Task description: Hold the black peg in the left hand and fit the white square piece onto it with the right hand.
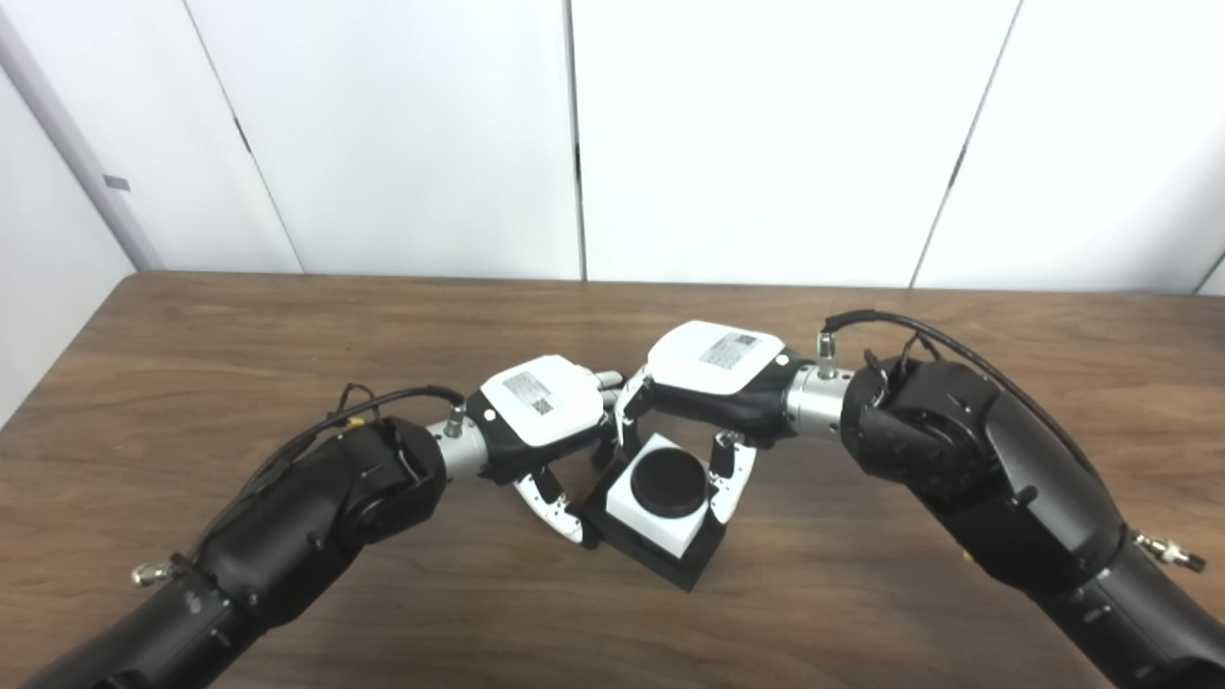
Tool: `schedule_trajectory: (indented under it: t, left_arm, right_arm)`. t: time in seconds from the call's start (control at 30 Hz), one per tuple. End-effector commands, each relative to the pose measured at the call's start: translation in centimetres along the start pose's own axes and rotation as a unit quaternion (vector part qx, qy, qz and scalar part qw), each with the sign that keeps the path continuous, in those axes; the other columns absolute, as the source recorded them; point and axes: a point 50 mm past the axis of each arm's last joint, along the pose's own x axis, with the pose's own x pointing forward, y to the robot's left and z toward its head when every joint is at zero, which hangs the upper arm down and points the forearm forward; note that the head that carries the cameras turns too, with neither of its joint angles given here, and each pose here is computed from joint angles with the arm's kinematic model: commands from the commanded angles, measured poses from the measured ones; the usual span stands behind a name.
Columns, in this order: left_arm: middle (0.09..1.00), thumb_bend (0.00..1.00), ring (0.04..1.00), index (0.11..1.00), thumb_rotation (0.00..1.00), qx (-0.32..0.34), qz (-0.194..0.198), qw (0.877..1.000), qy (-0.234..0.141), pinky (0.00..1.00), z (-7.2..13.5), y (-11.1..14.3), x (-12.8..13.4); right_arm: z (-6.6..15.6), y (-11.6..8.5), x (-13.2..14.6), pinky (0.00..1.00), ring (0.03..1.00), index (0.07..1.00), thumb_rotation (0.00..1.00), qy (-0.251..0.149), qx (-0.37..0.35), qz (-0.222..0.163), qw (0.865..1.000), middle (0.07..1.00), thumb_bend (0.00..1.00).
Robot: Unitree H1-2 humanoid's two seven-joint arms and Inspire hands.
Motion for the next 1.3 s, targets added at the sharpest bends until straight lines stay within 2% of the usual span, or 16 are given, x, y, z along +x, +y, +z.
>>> schedule_trajectory:
  t: [0.0,0.07,0.1,0.13,0.2,0.37,0.47,0.77,0.9,0.93,1.0,1.1,1.27]
  left_arm:
    - [0.951,0.87,0.976,0.609,0.41,-0.005,-0.104,0.994,-0.028,0.89,2.2,-4.8,0.0]
    - [0.95,0.87,0.976,0.606,0.41,-0.004,-0.102,0.994,-0.027,0.89,2.2,-4.8,0.0]
    - [0.948,0.88,0.973,0.604,0.4,-0.003,-0.101,0.994,-0.027,0.89,2.1,-4.8,-0.1]
    - [0.946,0.88,0.97,0.602,0.4,-0.003,-0.101,0.995,-0.026,0.89,2.1,-4.8,-0.1]
    - [0.945,0.88,0.97,0.602,0.4,-0.004,-0.1,0.995,-0.025,0.89,2.1,-4.9,-0.1]
    - [0.938,0.9,0.958,0.597,0.37,-0.013,-0.09,0.995,-0.03,0.88,2.0,-4.9,-0.2]
    - [0.934,0.9,0.951,0.589,0.32,-0.04,-0.08,0.995,-0.039,0.86,2.1,-5.0,-0.2]
    - [0.939,0.91,0.938,0.564,0.2,-0.084,-0.069,0.992,-0.06,0.86,2.4,-5.1,-0.1]
    - [0.938,0.91,0.943,0.552,0.19,-0.09,-0.066,0.992,-0.067,0.86,2.4,-5.1,-0.1]
    - [0.939,0.72,0.946,0.522,0.14,-0.092,-0.065,0.991,-0.068,0.87,2.3,-5.2,-0.1]
    - [0.936,0.56,0.945,0.495,0.09,-0.097,-0.062,0.991,-0.071,0.87,2.3,-5.2,-0.1]
    - [0.938,0.53,0.947,0.489,0.08,-0.1,-0.062,0.99,-0.073,0.88,2.4,-5.2,0.0]
    - [0.937,0.52,0.945,0.488,0.07,-0.094,-0.058,0.991,-0.076,0.87,2.4,-5.2,0.1]
  right_arm:
    - [0.0,-2.1,-0.6,0.77,0.795,0.485,0.14,-0.007,-0.023,-0.011,1.0,0.754,0.52]
    - [-0.1,-2.2,-0.7,0.78,0.793,0.493,0.16,-0.003,-0.022,0.002,1.0,0.761,0.52]
    - [-0.1,-2.2,-0.7,0.77,0.79,0.586,0.29,-0.001,-0.021,0.004,1.0,0.767,0.68]
    - [-0.1,-2.2,-0.7,0.77,0.787,0.644,0.37,-0.001,-0.02,0.005,1.0,0.772,0.78]
    - [-0.2,-2.1,-0.7,0.75,0.783,0.7,0.44,-0.001,-0.02,0.001,1.0,0.778,0.86]
    - [-0.7,-2.1,-0.7,0.73,0.78,0.71,0.4,0.008,-0.012,-0.014,1.0,0.779,0.86]
    - [-1.0,-2.1,-0.8,0.73,0.784,0.701,0.36,0.014,-0.007,-0.022,1.0,0.777,0.85]
    - [-1.6,-1.6,-1.0,0.73,0.785,0.686,0.33,0.029,0.006,-0.039,0.999,0.779,0.85]
    - [-1.8,-1.6,-1.2,0.73,0.789,0.686,0.33,0.035,0.008,-0.04,0.999,0.787,0.85]
    - [-1.8,-1.6,-1.3,0.73,0.791,0.686,0.33,0.037,0.009,-0.041,0.998,0.788,0.85]
    - [-2.0,-1.6,-1.4,0.73,0.793,0.687,0.32,0.041,0.011,-0.045,0.998,0.789,0.84]
    - [-2.3,-1.8,-1.7,0.73,0.793,0.691,0.32,0.045,0.017,-0.053,0.997,0.793,0.84]
    - [-3.3,-2.6,-3.0,0.71,0.79,0.703,0.3,0.064,0.025,-0.081,0.994,0.798,0.83]
